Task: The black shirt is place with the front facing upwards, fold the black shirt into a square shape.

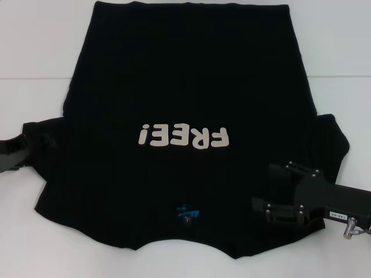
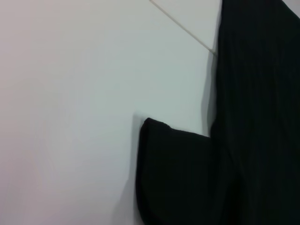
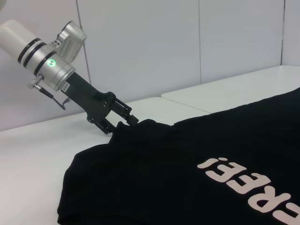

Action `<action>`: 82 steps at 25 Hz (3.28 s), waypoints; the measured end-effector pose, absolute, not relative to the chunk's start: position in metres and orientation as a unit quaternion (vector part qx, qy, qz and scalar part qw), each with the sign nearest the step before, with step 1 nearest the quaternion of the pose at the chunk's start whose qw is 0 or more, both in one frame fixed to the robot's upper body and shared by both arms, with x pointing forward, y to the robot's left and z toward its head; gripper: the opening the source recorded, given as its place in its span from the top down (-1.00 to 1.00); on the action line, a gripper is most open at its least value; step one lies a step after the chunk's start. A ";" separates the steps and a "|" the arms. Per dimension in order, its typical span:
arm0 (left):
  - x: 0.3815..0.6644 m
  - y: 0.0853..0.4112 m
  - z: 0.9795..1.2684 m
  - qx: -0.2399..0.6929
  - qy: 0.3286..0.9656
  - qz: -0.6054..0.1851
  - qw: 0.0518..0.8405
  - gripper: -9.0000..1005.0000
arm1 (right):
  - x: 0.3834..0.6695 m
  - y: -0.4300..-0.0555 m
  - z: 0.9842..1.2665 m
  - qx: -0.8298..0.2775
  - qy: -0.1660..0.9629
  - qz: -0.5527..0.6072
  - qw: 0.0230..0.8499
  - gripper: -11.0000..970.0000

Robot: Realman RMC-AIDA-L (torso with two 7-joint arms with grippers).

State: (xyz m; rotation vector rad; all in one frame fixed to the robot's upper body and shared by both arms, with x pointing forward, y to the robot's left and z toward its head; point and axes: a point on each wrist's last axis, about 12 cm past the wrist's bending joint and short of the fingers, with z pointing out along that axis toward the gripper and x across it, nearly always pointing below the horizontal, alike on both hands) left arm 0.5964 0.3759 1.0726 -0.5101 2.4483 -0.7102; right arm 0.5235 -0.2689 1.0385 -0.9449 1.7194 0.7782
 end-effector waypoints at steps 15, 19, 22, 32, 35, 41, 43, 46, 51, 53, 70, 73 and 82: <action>0.597 0.379 1.073 -0.188 0.907 -0.250 0.283 0.20 | 0.524 -0.268 1.039 -0.390 0.708 0.321 0.493 -0.95; 0.597 0.378 1.073 -0.187 0.907 -0.250 0.283 0.51 | 0.524 -0.268 1.039 -0.389 0.708 0.322 0.493 -0.95; 0.597 0.379 1.073 -0.186 0.908 -0.249 0.283 0.74 | 0.523 -0.268 1.038 -0.388 0.709 0.323 0.493 -0.95; 0.598 0.387 1.080 -0.185 0.905 -0.237 0.300 0.91 | 0.524 -0.267 1.038 -0.388 0.708 0.325 0.493 -0.95; 0.600 0.391 1.084 -0.185 0.904 -0.232 0.307 0.93 | 0.524 -0.267 1.038 -0.387 0.708 0.325 0.493 -0.95; 0.606 0.395 1.095 -0.176 0.903 -0.220 0.324 0.93 | 0.525 -0.266 1.039 -0.388 0.707 0.325 0.494 -0.95; 0.609 0.394 1.098 -0.171 0.903 -0.218 0.327 0.93 | 0.525 -0.266 1.039 -0.389 0.707 0.325 0.494 -0.95; 0.613 0.392 1.102 -0.163 0.904 -0.216 0.331 0.93 | 0.525 -0.266 1.039 -0.389 0.707 0.325 0.494 -0.95; 0.617 0.387 1.106 -0.154 0.905 -0.221 0.331 0.93 | 0.525 -0.266 1.039 -0.389 0.706 0.325 0.494 -0.95; 0.620 0.382 1.108 -0.144 0.907 -0.223 0.327 0.93 | 0.526 -0.266 1.040 -0.389 0.706 0.325 0.494 -0.95; 0.630 0.349 1.124 -0.085 0.912 -0.273 0.294 0.93 | 0.526 -0.266 1.039 -0.386 0.708 0.324 0.494 -0.95; 0.629 0.346 1.124 -0.080 0.913 -0.278 0.288 0.93 | 0.526 -0.266 1.039 -0.385 0.708 0.324 0.495 -0.95; 0.627 0.327 1.119 -0.051 0.915 -0.293 0.274 0.82 | 0.527 -0.265 1.040 -0.384 0.708 0.323 0.498 -0.95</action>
